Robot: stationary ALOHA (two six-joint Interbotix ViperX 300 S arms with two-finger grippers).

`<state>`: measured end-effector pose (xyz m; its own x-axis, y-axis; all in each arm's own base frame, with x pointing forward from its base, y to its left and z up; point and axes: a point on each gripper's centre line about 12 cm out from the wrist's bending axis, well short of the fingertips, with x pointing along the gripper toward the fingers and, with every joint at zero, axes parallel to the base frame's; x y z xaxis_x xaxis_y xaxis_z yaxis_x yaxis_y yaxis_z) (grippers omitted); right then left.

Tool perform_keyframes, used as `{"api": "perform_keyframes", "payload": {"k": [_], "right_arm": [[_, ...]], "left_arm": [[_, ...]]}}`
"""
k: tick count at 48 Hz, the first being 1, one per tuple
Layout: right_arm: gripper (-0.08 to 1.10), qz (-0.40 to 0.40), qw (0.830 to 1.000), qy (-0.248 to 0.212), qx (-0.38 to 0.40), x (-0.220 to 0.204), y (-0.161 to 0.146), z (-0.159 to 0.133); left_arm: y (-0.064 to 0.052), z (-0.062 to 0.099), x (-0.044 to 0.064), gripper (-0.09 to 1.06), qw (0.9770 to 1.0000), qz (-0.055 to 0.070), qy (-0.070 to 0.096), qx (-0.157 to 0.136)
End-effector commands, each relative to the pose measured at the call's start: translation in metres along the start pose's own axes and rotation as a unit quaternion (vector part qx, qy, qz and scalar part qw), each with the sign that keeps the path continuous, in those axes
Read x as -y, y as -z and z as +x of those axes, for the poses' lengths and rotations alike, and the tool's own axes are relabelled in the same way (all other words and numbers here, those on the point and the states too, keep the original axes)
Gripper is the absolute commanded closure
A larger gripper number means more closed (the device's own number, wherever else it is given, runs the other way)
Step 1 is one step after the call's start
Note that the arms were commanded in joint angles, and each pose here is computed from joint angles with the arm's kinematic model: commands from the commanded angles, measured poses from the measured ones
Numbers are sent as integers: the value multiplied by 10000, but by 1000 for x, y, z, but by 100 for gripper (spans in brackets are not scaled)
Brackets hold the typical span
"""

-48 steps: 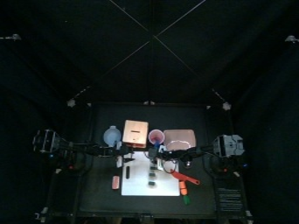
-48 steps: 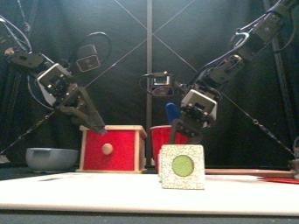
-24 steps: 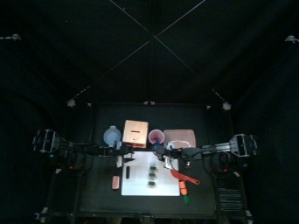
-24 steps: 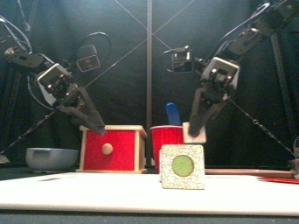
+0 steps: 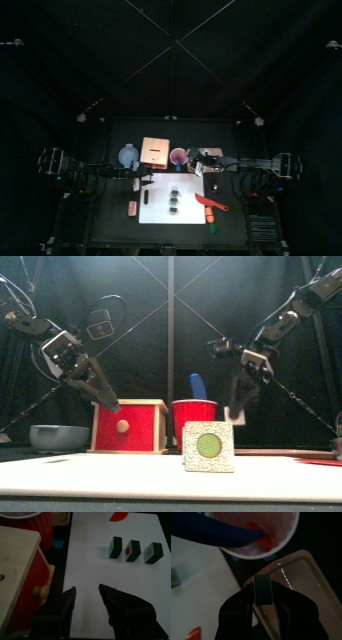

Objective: Place sushi on board then cut the sushi with the knife then place the pieces on the plate
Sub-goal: Place the 4 sushi pieces on the plate

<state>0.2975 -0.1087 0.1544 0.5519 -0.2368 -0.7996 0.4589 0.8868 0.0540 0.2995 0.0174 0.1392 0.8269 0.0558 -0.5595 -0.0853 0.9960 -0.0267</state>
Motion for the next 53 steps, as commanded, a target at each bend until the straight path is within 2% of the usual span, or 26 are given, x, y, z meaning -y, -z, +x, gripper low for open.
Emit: {"api": "perform_keyframes", "payload": {"k": [1, 11, 17, 30, 37, 43, 53], "right_arm": [[47, 90, 9998, 182, -51, 17, -1, 10], [32, 214, 9984, 359, -383, 34, 10, 32], [24, 220, 9980, 401, -434, 38, 12, 35], [22, 135, 9994, 328, -3, 28, -9, 1], [22, -251, 9991, -43, 344, -9, -21, -27], [22, -629, 9944, -610, 591, -56, -25, -42], [22, -868, 9865, -1276, 550, -116, -22, -37]], "left_arm": [[-4, 0, -1, 16, 10000, -39, -19, 69], [-5, 0, -1, 16, 10000, -43, -25, 77], [-4, 0, -1, 16, 10000, -39, -19, 62], [-3, 0, -1, 16, 10000, -51, -25, 54], [-3, 0, -1, 16, 10000, -54, -21, 54], [-4, 0, -1, 16, 10000, -61, -22, 69], [-5, 0, -1, 16, 9999, -113, -36, 77]]}}
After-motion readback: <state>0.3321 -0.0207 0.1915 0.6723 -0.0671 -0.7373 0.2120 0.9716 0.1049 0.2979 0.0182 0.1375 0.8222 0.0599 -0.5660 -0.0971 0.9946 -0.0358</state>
